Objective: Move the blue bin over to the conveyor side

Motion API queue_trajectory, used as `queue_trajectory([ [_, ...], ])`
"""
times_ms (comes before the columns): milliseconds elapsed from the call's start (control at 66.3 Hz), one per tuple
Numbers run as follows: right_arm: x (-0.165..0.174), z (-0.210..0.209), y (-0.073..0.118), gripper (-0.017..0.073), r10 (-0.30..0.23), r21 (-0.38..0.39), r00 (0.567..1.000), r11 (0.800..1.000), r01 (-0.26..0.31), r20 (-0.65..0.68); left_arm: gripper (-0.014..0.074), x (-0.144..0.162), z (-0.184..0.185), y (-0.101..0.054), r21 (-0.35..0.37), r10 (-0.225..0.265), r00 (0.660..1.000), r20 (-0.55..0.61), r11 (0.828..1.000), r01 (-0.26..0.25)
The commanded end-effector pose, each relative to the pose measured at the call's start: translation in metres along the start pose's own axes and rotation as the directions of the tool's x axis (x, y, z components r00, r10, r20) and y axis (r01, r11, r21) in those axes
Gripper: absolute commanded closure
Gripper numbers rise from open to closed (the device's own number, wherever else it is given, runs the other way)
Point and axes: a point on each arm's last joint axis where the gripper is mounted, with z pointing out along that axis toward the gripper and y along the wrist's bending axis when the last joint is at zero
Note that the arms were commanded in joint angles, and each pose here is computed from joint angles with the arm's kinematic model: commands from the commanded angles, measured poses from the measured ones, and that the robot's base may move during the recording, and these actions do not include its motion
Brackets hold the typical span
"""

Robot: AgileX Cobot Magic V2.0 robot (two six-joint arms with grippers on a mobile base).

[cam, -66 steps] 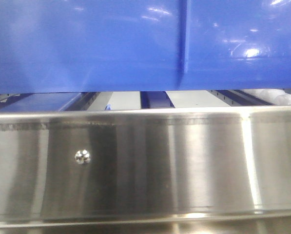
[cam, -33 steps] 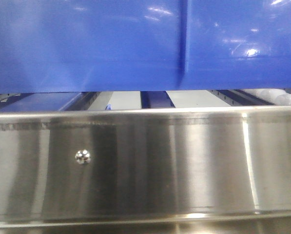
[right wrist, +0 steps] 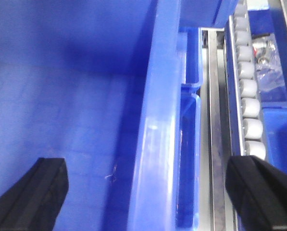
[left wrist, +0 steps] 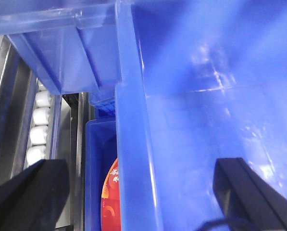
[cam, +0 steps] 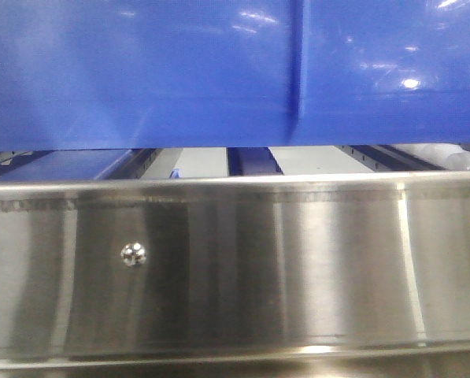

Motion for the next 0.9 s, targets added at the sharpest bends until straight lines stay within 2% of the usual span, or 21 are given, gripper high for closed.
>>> queue_trajectory([
  [0,-0.004,0.008,0.000,0.0009,-0.004,0.017,1.000,1.000,0.004,-0.001,0.0089,-0.004,0.005,0.002,-0.003,0.003,1.000,0.007,1.000,-0.003],
  [422,-0.005,0.029,0.003,0.0009,-0.002,0.028,0.999,1.000,0.004,-0.049,0.0089,-0.008,0.040,0.003,0.006,0.016,0.997,-0.071,1.000,-0.016],
  [633,-0.005,0.029,0.003,0.0009,-0.002,0.028,0.999,1.000,0.004,-0.049,0.0089,-0.006,0.041,0.014,0.025,-0.037,0.996,-0.078,0.999,0.039],
  [724,-0.005,0.029,0.003,0.0009,-0.002,0.028,0.999,1.000,0.004,-0.049,0.0089,-0.005,0.042,0.014,0.045,-0.004,0.996,-0.093,0.999,0.009],
  [890,-0.005,0.029,0.003,0.0009,-0.002,0.028,0.999,1.000,0.004,-0.049,0.0089,-0.004,0.043,0.013,0.055,0.012,0.995,-0.099,0.998,-0.006],
])
